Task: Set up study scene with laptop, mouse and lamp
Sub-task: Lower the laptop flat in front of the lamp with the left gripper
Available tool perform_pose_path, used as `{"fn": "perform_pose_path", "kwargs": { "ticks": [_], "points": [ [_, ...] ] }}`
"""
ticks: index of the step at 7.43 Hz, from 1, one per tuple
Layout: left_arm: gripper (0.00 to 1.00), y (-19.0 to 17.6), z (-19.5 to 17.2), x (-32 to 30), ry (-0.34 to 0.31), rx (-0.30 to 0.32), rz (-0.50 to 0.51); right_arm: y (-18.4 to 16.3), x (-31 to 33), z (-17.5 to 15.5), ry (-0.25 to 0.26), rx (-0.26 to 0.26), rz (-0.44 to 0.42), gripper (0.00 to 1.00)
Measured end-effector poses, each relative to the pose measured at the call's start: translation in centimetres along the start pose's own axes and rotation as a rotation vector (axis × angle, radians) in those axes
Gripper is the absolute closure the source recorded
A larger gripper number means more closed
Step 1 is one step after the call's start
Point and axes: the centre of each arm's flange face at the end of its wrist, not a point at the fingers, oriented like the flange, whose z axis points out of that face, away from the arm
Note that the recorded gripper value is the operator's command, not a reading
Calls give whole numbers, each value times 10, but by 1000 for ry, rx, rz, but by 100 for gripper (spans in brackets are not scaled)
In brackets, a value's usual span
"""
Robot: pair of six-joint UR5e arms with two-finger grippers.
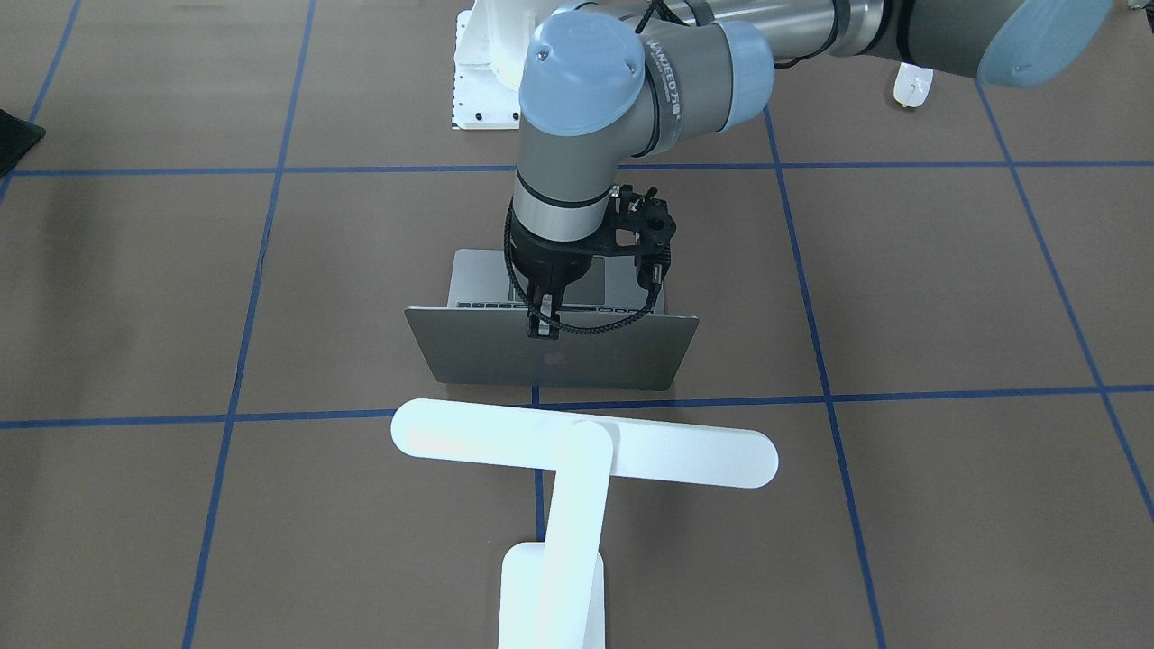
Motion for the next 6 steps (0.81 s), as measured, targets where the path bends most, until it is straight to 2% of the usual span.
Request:
{"fn": "perform_pose_path", "kwargs": {
  "ticks": [6],
  "points": [
    [100, -7, 12, 33, 57, 23, -39, 1, 5, 5, 2, -10, 9, 0]
  ]
}}
